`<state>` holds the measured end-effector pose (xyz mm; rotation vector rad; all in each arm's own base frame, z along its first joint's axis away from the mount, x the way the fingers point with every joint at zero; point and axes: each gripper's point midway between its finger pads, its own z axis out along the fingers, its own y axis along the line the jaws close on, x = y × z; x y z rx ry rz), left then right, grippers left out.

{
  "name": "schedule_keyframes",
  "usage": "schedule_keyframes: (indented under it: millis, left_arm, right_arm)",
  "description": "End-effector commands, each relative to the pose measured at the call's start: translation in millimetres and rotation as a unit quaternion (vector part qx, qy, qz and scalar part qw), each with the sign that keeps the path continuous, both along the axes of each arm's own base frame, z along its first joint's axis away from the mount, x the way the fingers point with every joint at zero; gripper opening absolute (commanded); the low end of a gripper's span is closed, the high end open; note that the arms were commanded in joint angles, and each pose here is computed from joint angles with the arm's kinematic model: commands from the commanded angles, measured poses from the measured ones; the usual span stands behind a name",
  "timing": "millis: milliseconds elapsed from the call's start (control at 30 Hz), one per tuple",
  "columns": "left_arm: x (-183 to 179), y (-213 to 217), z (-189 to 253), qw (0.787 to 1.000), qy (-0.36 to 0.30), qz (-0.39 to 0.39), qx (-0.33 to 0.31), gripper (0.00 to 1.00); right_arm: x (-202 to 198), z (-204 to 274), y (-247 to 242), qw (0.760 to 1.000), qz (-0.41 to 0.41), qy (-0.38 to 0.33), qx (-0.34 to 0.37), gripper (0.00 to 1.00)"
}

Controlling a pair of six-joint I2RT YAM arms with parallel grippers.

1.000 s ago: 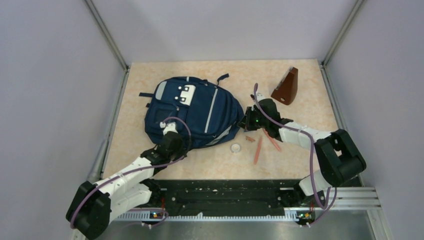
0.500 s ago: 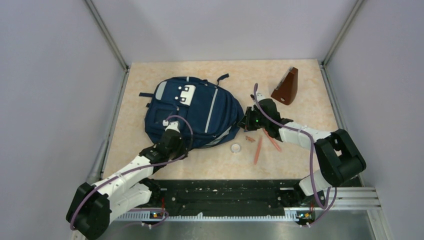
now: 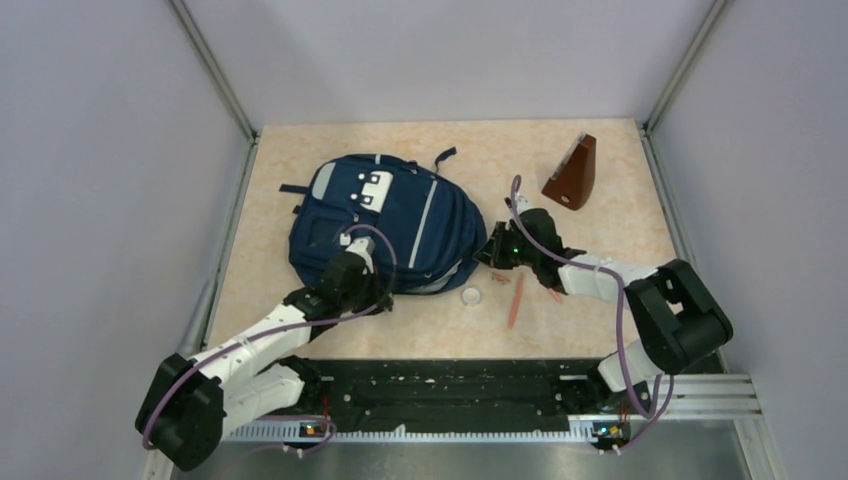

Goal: Pack the student bag
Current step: Zip the student bag at the center of the board.

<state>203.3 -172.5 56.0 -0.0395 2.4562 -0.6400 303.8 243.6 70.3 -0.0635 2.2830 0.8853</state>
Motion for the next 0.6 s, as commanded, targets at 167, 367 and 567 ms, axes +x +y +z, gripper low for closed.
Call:
schedule_keyframes:
  millis: [167, 367, 567]
  left_arm:
    - [15.6, -56.8, 42.7, 0.994, -0.038, -0.058, -0.089, 0.00]
    - [11.7, -73.2, 53.8, 0.991, -0.047, -0.072, -0.105, 0.00]
    - [2.4, -100.6, 67.8, 0.986, -0.058, -0.094, -0.129, 0.00]
  right_arm:
    - [-15.0, 27.2, 36.5, 0.998, 0.036, -0.034, 0.041, 0.00]
    - [-26.1, 28.0, 55.3, 0.997, 0.051, -0.036, 0.048, 0.00]
    - [-38.9, 24.5, 79.1, 0.996, 0.072, -0.035, 0.047, 0.00]
